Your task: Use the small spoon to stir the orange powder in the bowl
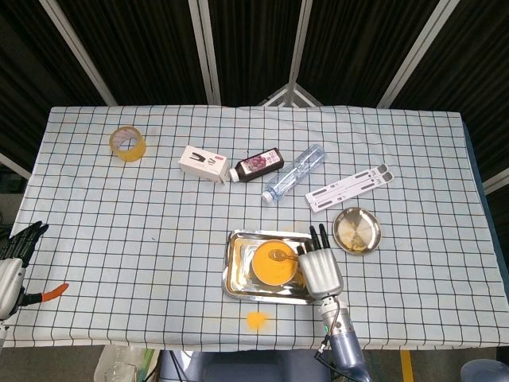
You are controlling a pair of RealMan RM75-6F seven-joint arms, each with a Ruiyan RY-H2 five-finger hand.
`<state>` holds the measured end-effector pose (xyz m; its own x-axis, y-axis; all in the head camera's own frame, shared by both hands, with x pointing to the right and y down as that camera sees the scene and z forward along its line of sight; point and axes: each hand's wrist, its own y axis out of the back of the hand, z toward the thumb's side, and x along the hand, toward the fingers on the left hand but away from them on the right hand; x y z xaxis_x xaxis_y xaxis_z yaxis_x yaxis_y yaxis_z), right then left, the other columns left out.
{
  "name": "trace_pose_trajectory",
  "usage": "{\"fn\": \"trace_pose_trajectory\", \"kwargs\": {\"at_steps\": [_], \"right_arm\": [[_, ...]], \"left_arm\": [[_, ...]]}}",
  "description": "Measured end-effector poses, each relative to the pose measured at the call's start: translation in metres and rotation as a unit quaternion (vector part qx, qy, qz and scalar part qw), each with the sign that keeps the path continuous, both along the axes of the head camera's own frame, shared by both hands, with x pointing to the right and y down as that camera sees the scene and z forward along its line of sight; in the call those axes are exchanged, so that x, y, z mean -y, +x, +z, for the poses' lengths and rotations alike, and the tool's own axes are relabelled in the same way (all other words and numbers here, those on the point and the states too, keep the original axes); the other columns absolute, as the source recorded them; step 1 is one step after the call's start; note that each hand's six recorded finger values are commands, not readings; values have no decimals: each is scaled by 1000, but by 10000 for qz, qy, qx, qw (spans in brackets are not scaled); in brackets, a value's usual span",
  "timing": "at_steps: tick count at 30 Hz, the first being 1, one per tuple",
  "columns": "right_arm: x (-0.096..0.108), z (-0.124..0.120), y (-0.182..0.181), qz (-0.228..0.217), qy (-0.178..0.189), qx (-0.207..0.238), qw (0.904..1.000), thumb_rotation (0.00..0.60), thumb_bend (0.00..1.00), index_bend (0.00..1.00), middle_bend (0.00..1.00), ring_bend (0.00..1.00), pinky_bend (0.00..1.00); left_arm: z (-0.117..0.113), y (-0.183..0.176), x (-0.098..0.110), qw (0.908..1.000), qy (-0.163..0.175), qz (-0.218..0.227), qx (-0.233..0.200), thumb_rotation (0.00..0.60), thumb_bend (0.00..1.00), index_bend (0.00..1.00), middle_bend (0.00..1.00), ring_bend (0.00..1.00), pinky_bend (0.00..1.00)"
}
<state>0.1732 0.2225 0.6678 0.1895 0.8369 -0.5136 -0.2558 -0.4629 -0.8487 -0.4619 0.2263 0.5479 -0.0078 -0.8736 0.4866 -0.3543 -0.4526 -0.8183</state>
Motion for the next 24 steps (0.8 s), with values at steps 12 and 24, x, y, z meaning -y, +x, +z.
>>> {"fn": "trace_pose_trajectory", "kwargs": {"at_steps": [12,24], "right_arm": [[-1,1,-1,-2,-14,-5,10000,600,531,483,407,92,0],[-1,1,-2,-2,-18,22,10000,600,531,482,408,92,0]], "left_arm": [[0,0,0,10000,0,2,-2,600,0,0,0,0,0],[0,0,0,10000,2,-1,-4,600,0,0,0,0,0]]}}
